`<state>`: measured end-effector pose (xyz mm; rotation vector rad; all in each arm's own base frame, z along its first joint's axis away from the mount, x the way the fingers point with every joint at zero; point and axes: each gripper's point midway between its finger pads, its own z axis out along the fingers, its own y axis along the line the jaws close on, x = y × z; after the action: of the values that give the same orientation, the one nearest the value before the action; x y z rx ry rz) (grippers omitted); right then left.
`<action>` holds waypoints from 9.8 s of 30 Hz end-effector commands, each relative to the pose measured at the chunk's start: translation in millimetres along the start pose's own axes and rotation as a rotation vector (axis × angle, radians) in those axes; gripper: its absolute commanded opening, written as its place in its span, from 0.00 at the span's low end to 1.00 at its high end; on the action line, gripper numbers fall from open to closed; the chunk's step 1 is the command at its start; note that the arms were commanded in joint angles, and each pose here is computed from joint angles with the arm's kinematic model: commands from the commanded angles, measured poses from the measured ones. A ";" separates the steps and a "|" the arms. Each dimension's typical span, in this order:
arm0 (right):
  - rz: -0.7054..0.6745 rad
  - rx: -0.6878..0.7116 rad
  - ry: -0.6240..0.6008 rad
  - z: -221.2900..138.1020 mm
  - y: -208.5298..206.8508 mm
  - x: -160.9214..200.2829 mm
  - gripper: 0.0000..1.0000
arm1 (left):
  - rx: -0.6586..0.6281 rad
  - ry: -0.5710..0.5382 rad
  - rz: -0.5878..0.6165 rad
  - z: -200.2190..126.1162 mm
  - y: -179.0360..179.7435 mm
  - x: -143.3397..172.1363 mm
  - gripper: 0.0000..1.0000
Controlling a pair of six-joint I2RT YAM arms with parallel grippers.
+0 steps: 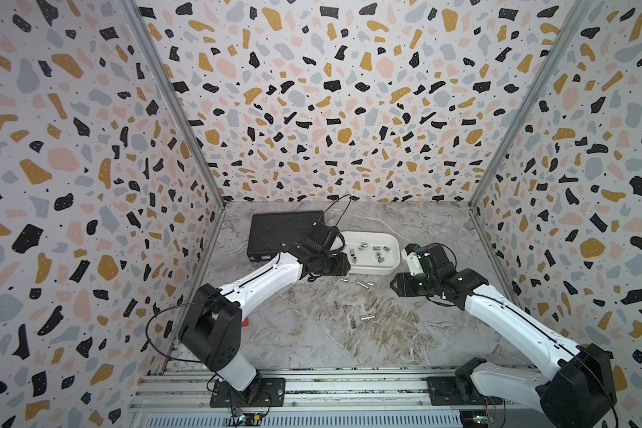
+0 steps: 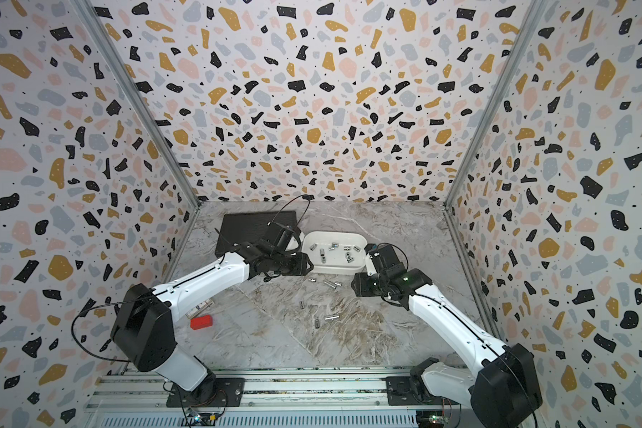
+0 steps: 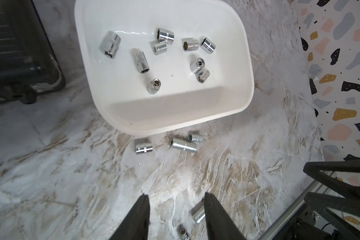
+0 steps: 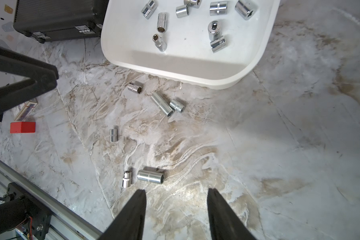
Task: Put the socket on the desktop into the storage box
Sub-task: Pick up the socket head at the center of the board, then place the socket head in the storage box, then pick up the socket head at the center of the board.
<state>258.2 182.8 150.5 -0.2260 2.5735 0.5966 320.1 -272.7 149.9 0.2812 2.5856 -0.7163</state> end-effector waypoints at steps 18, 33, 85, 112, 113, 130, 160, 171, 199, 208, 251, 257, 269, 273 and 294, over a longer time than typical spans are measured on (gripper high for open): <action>-0.054 0.016 0.105 22.3 17.7 22.9 0.54 | 0.036 -0.051 -0.091 -36.8 31.2 51.8 0.51; -0.097 0.020 0.189 45.8 27.8 42.0 0.55 | 0.036 -0.043 -0.149 -42.4 47.0 82.1 0.52; -0.221 0.180 0.433 92.3 54.4 83.9 0.71 | 0.029 -0.068 -0.188 -51.9 58.9 98.3 0.52; -0.224 0.264 0.545 114.6 45.0 101.7 0.66 | 0.018 -0.072 -0.188 -51.6 61.7 97.3 0.52; -0.223 0.264 0.546 114.7 45.0 101.8 0.64 | 0.017 -0.071 -0.190 -51.3 62.0 97.4 0.52; -0.229 0.267 0.517 109.5 44.8 96.4 0.45 | 0.012 -0.067 -0.190 -50.0 63.1 97.5 0.52; -0.151 0.172 0.269 64.4 44.9 -3.3 0.45 | 0.081 -0.087 -0.198 -43.5 39.2 61.3 0.52; -0.101 0.171 0.185 51.1 35.5 -56.2 0.45 | 0.118 -0.110 -0.178 -40.8 23.3 33.3 0.52; 0.000 0.206 0.172 122.9 0.0 -159.8 0.46 | 0.098 -0.142 -0.167 -33.1 22.2 10.7 0.51; 0.024 0.213 0.219 153.7 -8.5 -159.1 0.47 | 0.077 -0.132 -0.183 -31.9 31.0 23.5 0.51; 0.026 0.084 0.134 90.7 17.8 -139.2 0.58 | -0.031 -0.044 -0.241 -29.9 55.0 56.5 0.51; 0.014 0.023 0.115 67.1 28.0 -112.9 0.57 | -0.077 -0.024 -0.262 -29.8 63.2 63.8 0.51; -0.037 -0.071 0.128 34.9 35.6 -48.6 0.55 | -0.145 0.011 -0.273 -23.6 68.3 76.9 0.51; -0.059 -0.092 0.148 29.1 34.4 -22.8 0.53 | -0.166 0.024 -0.269 -21.1 67.2 80.6 0.50; -0.114 -0.198 0.149 -1.1 36.8 46.0 0.51 | -0.248 0.111 -0.228 14.4 52.8 86.6 0.52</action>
<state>212.9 211.2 135.5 -0.4788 2.6525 0.7950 258.0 -224.2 72.4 -0.0528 2.8149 -0.4826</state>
